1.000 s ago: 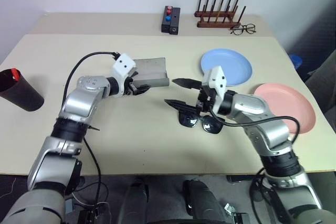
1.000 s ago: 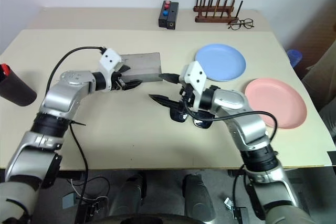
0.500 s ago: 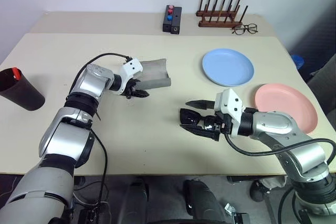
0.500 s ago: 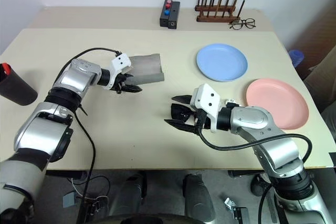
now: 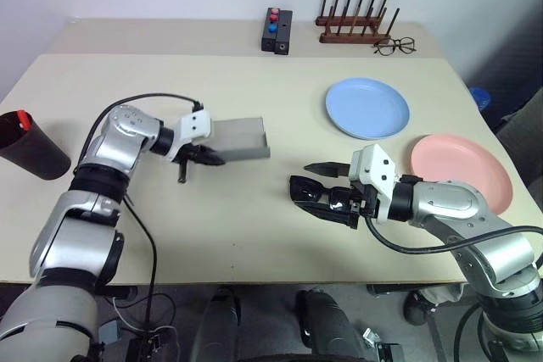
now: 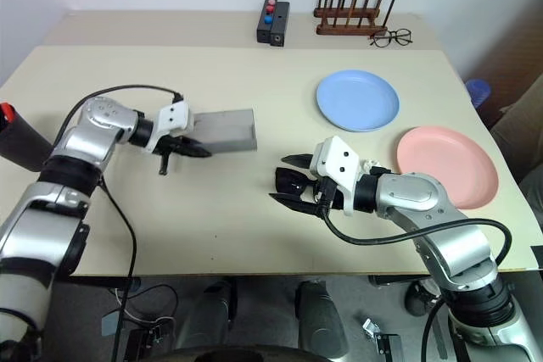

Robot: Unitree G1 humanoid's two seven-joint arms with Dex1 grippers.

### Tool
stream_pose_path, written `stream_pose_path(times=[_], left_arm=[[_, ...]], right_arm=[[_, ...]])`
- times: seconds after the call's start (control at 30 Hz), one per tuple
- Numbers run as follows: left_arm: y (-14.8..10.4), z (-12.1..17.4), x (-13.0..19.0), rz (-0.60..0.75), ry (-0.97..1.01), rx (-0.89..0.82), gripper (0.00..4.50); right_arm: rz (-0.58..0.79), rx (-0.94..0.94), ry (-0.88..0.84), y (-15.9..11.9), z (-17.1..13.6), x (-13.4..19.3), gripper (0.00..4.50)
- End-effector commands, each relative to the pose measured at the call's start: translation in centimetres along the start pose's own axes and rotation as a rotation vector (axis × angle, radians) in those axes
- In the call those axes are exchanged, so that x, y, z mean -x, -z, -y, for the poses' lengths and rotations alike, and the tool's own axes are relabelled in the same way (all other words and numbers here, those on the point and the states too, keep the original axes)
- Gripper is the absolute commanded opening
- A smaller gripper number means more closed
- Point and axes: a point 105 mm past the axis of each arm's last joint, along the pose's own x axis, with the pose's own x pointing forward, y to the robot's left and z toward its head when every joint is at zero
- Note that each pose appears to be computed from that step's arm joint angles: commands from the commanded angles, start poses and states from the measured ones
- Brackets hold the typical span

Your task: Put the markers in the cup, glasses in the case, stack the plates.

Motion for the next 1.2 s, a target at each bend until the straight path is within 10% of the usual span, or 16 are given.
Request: stream_pose_path(times=[0.03, 0.7, 0.9, 1.2], left_arm=[[-2.0, 2.3, 1.6, 0.025, 0.094, -0.104, 0.03], [-2.3, 3.8, -3.7, -0.074, 0.058, -0.084, 0.03], [-3.1, 3.6, -3.8, -0.043, 0.022, -0.059, 2.42], [-5.5, 3.0, -2.9, 0.093, -0.041, 0.024, 2.42]], right_arm=[[0.008, 0.037, -0.019, -0.9, -0.1, 0.3, 3.39], [-0.361, 0.131, 0.114, 4.9, 4.0, 1.7, 3.39], [-0.417, 0.168, 0.123, 5.7, 4.3, 1.5, 3.39], [-0.505, 0.218, 0.184, 6.4, 5.5, 1.4, 3.39]])
